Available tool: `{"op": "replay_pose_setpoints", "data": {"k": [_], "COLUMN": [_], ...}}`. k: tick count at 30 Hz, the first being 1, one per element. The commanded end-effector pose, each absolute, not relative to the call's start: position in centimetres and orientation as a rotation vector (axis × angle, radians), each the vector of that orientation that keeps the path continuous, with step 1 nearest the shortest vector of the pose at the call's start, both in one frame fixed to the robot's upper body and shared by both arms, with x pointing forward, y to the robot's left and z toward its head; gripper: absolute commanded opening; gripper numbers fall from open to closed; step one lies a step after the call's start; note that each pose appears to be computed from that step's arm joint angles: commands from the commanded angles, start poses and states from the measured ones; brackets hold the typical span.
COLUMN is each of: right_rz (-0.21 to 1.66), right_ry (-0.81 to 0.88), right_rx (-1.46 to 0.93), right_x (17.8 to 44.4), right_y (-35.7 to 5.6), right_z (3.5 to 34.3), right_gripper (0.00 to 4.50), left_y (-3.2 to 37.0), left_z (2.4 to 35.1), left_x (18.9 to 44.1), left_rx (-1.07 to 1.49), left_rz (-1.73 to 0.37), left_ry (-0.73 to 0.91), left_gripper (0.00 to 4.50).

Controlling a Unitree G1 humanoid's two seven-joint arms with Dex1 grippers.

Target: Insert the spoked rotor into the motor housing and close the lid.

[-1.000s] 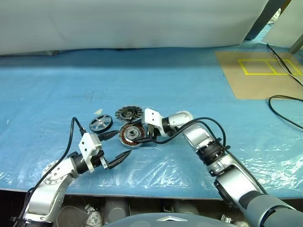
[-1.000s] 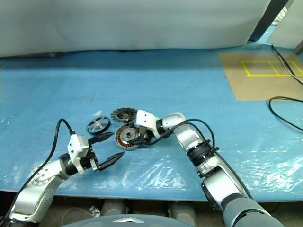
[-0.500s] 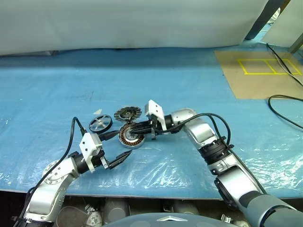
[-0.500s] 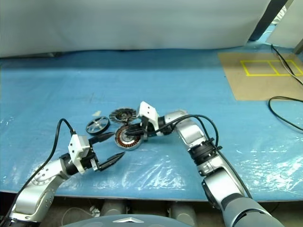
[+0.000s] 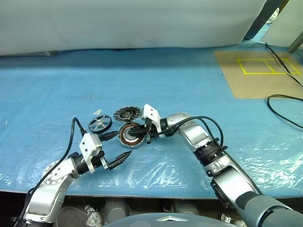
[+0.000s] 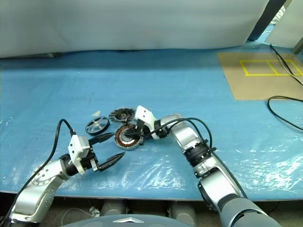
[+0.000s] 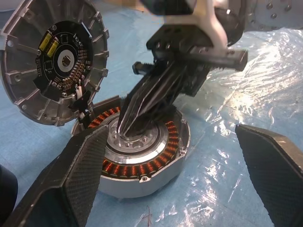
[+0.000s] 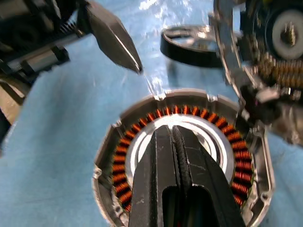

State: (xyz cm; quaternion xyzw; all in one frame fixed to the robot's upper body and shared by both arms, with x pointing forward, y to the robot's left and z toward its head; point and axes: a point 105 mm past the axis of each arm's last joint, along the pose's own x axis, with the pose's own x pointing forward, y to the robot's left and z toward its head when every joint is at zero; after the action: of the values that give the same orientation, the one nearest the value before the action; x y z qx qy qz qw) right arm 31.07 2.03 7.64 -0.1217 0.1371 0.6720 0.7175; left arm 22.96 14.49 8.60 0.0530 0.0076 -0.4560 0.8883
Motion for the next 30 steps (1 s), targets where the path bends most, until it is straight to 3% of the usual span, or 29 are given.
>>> {"op": "replay_pose_setpoints", "data": {"k": [1,6,13,17,20,30], "right_rz": [1.463,1.441,1.473,1.479,1.491,1.491], "right_ry": [0.367,0.384,0.348,0.224,0.167,0.272], "right_rx": [-0.342,-0.445,-0.514,-0.154,-0.137,-0.328], "right_x": [31.1,31.2,30.9,31.5,31.5,30.6], "right_y": [1.9,1.1,0.8,2.6,2.9,2.9], "right_z": [5.3,3.8,4.1,9.4,10.9,6.6], "right_gripper": [0.02,0.02,0.02,0.02,0.02,0.02], "left_y": [14.1,14.1,14.0,13.9,13.9,14.1], "left_z": [9.2,9.2,9.2,9.3,9.2,9.2], "left_x": [22.8,22.9,23.1,23.3,23.3,23.2], "left_rx": [0.116,0.116,0.114,0.112,0.112,0.106], "left_rz": [-0.958,-0.955,-0.961,-0.963,-0.964,-0.959], "left_ry": [-0.012,-0.013,-0.011,-0.015,-0.013,-0.012], "left_gripper": [4.50,4.50,4.50,4.50,4.50,4.50]}}
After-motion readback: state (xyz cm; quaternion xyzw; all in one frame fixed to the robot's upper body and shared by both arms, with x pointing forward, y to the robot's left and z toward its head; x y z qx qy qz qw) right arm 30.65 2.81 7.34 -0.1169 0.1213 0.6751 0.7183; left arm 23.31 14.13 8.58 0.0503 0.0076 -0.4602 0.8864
